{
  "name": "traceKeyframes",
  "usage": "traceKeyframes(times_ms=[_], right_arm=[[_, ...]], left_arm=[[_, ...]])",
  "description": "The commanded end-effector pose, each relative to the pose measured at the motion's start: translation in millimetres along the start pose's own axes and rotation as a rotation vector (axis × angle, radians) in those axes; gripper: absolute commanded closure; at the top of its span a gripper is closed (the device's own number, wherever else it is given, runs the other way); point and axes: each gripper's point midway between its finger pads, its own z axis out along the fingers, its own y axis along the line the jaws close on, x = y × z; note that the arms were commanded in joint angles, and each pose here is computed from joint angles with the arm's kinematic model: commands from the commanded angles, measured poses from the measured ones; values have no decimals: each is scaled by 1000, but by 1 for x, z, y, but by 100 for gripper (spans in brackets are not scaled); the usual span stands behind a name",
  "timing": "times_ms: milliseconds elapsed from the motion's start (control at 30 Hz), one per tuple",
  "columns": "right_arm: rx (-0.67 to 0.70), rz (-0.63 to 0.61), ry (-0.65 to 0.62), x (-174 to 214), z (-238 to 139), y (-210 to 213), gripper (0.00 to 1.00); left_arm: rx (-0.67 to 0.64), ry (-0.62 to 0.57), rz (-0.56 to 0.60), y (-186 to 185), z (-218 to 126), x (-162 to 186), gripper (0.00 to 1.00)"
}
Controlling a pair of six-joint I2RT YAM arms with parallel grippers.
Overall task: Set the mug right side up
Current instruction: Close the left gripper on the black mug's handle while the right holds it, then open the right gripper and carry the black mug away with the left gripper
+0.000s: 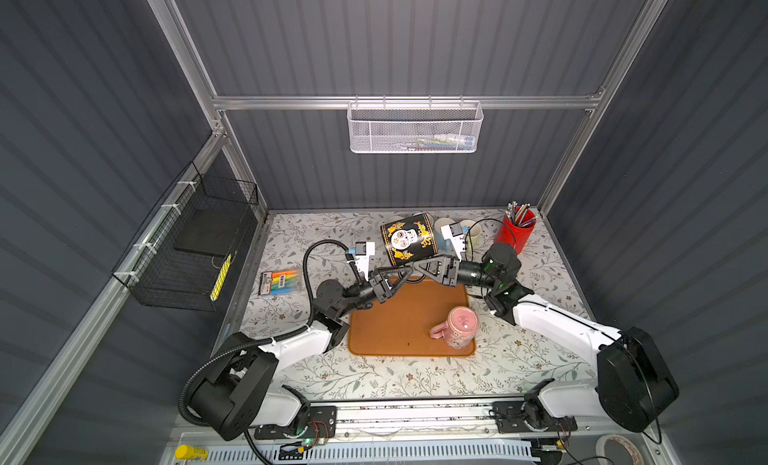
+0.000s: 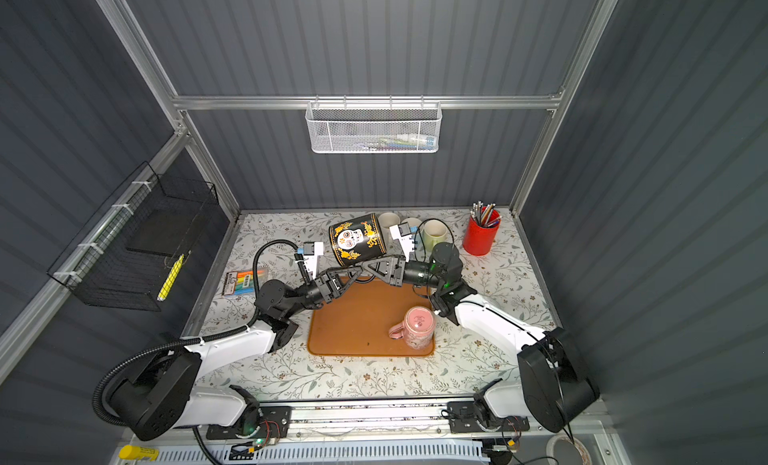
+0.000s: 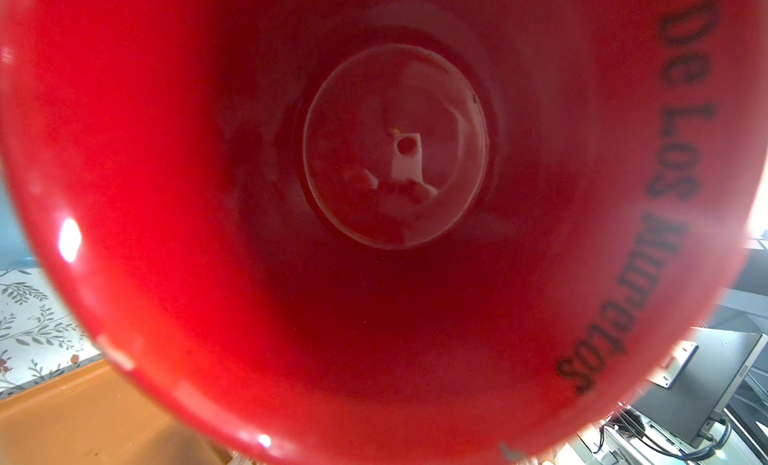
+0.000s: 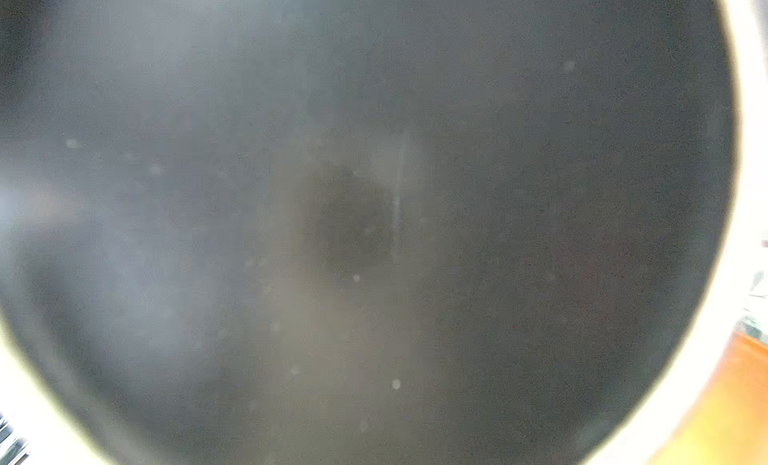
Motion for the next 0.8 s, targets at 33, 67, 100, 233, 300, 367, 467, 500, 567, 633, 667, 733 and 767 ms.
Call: traceKeyframes(times_ms=[33, 67, 100, 233, 300, 367, 467, 500, 567, 633, 667, 733, 767], right_arm=[[-68, -53, 38, 5, 5, 16, 92], [-65, -51, 38, 5, 5, 14, 85], [-61, -50, 40, 6, 5, 12, 80], [-53, -53, 45, 8, 5, 8, 63], [-50, -53, 46, 10, 5, 6, 58], [-50, -50, 47, 10, 6, 4, 56], [-53, -46, 48, 10, 7, 2, 54], [-53, -45, 50, 11, 7, 2, 53], [-51, -46, 49, 11, 7, 1, 51], [-39, -43, 50, 12, 6, -3, 47], [-33, -40, 52, 14, 6, -5, 46], [-21, -37, 50, 15, 5, -8, 46], [-17, -35, 48, 16, 4, -9, 45]], left_arm=[[54, -76, 119, -22, 0, -21, 100], [41, -83, 125, -22, -2, -22, 100], [21, -90, 131, -20, -4, -22, 100], [-41, -118, 159, -16, -13, -24, 100], [-60, -134, 175, -15, -17, -26, 100], [-75, -148, 183, -14, -20, -27, 100], [-99, -167, 185, -10, -24, -28, 100], [-105, -178, 188, -10, -26, -30, 100], [-122, -182, 191, -8, -29, -29, 100], [-187, -210, 189, 2, -34, -33, 100], [-207, -219, 199, 4, -36, -35, 100], [-242, -228, 204, 8, -40, -35, 100], [-254, -235, 210, 9, -42, -36, 100]])
